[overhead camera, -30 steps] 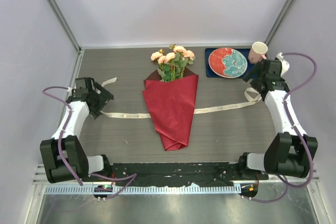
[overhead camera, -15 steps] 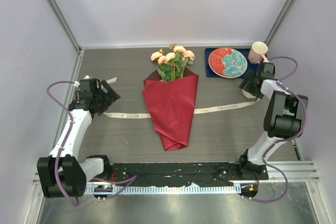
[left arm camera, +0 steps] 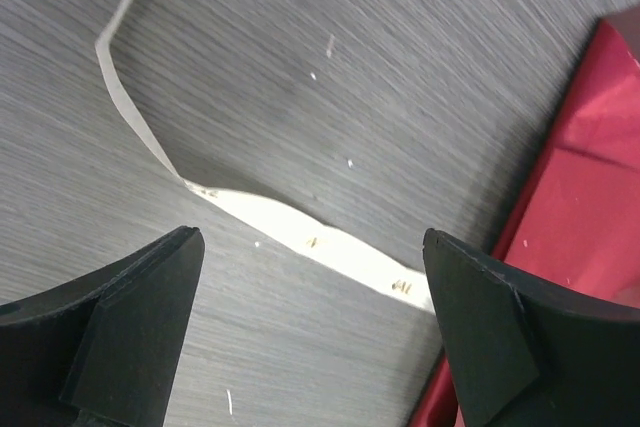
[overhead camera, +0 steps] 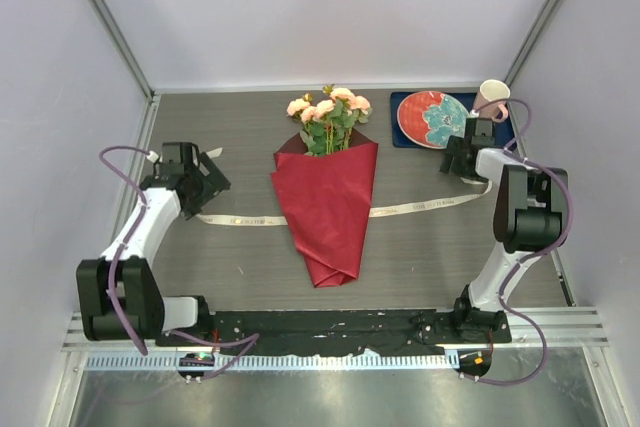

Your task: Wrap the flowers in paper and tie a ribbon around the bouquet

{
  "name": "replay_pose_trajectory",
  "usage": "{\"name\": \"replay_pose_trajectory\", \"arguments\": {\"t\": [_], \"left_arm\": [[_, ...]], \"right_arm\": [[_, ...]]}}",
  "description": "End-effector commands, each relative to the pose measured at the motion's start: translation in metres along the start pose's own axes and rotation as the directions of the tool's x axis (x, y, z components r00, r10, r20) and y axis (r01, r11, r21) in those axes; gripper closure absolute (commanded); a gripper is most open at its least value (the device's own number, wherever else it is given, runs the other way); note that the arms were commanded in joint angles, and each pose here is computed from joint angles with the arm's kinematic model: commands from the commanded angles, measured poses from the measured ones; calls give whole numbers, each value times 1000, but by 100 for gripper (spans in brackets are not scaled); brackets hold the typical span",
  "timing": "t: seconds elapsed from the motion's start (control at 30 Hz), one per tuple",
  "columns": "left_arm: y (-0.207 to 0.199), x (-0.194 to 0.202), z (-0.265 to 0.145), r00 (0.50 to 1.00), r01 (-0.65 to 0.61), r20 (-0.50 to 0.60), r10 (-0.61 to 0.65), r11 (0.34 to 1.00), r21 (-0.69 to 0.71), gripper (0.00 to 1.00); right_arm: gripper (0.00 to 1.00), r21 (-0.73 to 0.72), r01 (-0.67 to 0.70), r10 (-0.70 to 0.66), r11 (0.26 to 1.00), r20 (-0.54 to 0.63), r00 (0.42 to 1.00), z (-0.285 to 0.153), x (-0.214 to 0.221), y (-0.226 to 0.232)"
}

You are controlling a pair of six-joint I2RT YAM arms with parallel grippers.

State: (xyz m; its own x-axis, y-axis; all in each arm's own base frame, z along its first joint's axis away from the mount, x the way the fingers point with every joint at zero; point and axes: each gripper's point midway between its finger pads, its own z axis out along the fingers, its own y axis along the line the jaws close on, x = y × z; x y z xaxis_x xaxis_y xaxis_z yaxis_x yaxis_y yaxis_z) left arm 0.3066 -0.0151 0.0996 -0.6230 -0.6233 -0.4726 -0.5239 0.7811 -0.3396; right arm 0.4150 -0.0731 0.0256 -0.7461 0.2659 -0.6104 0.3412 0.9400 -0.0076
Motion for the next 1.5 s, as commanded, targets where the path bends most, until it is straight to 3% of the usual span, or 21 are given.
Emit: {"name": "replay_pose_trajectory", "arguments": {"t": [0.0, 0.1, 0.13, 0.2, 0.23, 0.27, 0.43, 0.47, 0.53, 0.57, 0.63, 0.67, 0.73, 0.77, 0.87, 0.93, 0.97, 1.07, 1.27, 1.47], "left_arm": [[15, -25, 16, 998, 64, 25, -61, 991, -121, 3], [32, -31, 30, 989, 146, 10, -146, 973, -178, 2], [43, -33, 37, 984, 176, 15, -176, 961, -213, 2], [53, -31, 46, 974, 223, 18, -226, 944, -241, 2], [59, -33, 53, 970, 241, 29, -241, 937, -252, 2], [60, -35, 56, 970, 239, 34, -239, 937, -255, 2], [64, -33, 62, 973, 222, 2, -230, 938, -267, 2], [64, -32, 62, 972, 227, 1, -235, 938, -261, 1], [69, -28, 66, 969, 243, 13, -248, 937, -252, 2], [70, -27, 68, 966, 251, 8, -257, 936, -245, 5], [77, -27, 73, 962, 264, 5, -272, 930, -257, 14], [78, -27, 74, 960, 270, -4, -280, 927, -260, 29], [80, -25, 76, 958, 271, -16, -285, 926, -263, 42], [79, -27, 77, 962, 263, -5, -273, 931, -253, 52], [80, -30, 75, 964, 261, 10, -266, 936, -236, 65], [77, -32, 74, 968, 249, 25, -250, 945, -211, 69], [78, -33, 73, 969, 245, 27, -245, 947, -209, 83], [74, -32, 67, 971, 240, 24, -240, 953, -185, 100], [56, -36, 24, 959, 260, 124, -253, 964, -46, 100], [21, -13, -21, 964, 217, 127, -232, 969, 122, 100]], "right_arm": [[22, 112, 47, -52, 993, 40, 998, 1, -21, -9], [30, 109, 32, -36, 994, 32, 999, 3, -17, -8], [45, 87, 24, -27, 996, 30, 999, 3, -17, -4], [66, 60, 12, -14, 998, 26, 1000, 2, -19, 3], [91, 54, -1, -1, 999, 31, 1000, -1, -22, 5], [100, 33, -38, 37, 999, 29, 999, -6, -26, 11], [100, -185, -134, 149, 974, 70, 986, -75, -41, 64], [100, -262, -136, 174, 956, 129, 976, -107, -53, 76], [100, -462, -125, 191, 878, 101, 976, -154, -46, 133], [100, -563, -94, 208, 821, 141, 968, -190, -55, 155], [100, -720, -64, 196, 691, 101, 975, -242, -39, 213], [100, -773, -41, 209, 633, 120, 970, -266, -44, 232], [100, -854, -85, 252, 513, 55, 966, -299, -41, 264], [100, -914, -47, 250, 402, 60, 966, -333, -37, 296], [100, -971, -42, 195, 237, 5, 981, -377, -7, 364], [100, -974, -64, 141, 216, -34, 989, -374, 19, 399], [100, -983, -60, 170, 172, -31, 985, -386, 14, 412], [100, -989, -74, 137, 129, -56, 989, -391, 38, 452], [100, -984, -74, 96, 162, -59, 994, -345, 75, 504], [99, -979, -64, -53, 195, -76, 996, -309, 112, 548]]}}
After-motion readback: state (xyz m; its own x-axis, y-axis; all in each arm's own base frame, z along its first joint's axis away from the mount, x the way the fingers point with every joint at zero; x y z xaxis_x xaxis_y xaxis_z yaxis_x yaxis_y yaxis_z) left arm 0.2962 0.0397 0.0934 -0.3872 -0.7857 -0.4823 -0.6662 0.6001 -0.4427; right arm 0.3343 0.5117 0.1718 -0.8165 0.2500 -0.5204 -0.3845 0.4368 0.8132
